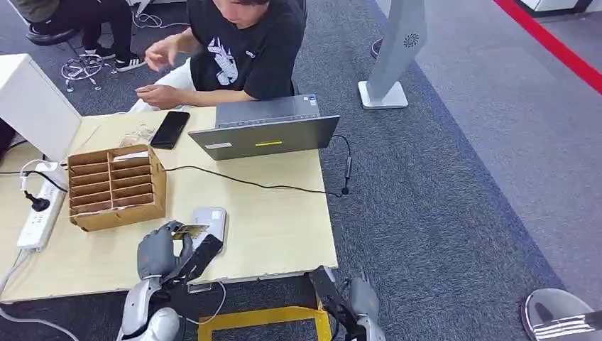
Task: Pass the card to the sensor for recognition and then transmit it.
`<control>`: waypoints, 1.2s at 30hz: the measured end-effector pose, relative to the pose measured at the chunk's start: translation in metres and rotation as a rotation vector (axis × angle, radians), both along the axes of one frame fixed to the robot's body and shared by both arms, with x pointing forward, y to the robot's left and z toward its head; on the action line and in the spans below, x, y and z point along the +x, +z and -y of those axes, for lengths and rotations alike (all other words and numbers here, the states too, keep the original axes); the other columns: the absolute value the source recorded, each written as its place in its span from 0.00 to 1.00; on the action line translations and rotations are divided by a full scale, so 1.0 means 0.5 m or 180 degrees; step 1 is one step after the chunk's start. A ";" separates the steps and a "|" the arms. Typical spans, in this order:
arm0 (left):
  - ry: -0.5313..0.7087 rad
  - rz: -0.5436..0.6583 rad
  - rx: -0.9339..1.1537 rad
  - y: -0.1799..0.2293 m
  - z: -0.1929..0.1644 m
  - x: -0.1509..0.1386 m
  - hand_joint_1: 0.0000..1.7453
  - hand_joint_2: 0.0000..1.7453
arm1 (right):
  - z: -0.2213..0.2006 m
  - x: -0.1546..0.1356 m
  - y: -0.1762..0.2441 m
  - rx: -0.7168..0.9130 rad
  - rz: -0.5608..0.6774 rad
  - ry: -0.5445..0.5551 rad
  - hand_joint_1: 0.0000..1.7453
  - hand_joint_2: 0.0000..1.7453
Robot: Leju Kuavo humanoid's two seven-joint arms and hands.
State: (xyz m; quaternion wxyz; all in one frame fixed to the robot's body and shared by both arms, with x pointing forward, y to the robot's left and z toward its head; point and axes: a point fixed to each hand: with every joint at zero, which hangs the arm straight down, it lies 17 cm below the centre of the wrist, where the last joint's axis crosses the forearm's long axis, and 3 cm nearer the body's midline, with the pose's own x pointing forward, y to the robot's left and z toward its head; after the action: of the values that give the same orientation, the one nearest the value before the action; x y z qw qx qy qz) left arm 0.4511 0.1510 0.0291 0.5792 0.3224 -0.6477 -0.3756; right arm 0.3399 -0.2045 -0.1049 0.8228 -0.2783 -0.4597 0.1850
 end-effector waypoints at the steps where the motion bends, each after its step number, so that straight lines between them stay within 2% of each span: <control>1: 0.0008 -0.0013 0.0003 -0.004 -0.001 -0.001 1.00 1.00 | 0.000 0.000 -0.001 0.0008 -0.0001 -0.0001 0.00 1.00; 11: 0.0099 -0.0187 0.0064 -0.053 -0.020 -0.010 1.00 1.00 | 0.001 0.001 -0.001 0.0015 0.0014 -0.0022 0.00 1.00; 15: 0.0108 -0.0145 0.0070 -0.050 -0.025 -0.008 1.00 1.00 | 0.003 0.001 -0.002 0.0010 0.0012 -0.0037 0.00 1.00; 18: 0.0106 0.0025 0.0146 -0.025 -0.031 -0.004 1.00 1.00 | 0.006 -0.002 -0.005 -0.0004 -0.0019 -0.0052 0.00 1.00; 20: 0.0153 0.0163 0.0179 0.008 -0.049 0.005 1.00 1.00 | 0.007 -0.008 -0.008 -0.0020 -0.0046 -0.0062 0.00 1.00; 28: 0.0344 0.1098 0.0465 0.251 -0.149 0.067 1.00 1.00 | 0.015 -0.029 -0.015 -0.0089 -0.0104 -0.0072 0.00 1.00; 32: 0.0554 0.1549 0.0773 0.372 -0.230 0.091 1.00 1.00 | 0.020 -0.036 -0.016 -0.0119 -0.0111 -0.0068 0.00 1.00; 36: 0.0790 0.1786 0.0971 0.447 -0.307 0.106 1.00 1.00 | 0.024 -0.037 -0.016 -0.0134 -0.0100 -0.0061 0.00 1.00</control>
State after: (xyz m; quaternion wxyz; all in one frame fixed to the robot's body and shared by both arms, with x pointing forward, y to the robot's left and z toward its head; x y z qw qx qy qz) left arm 0.5042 0.3045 0.2525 0.3649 0.5724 -0.6740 -0.2915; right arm 0.3215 -0.2164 -0.1128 0.8256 -0.2970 -0.4401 0.1910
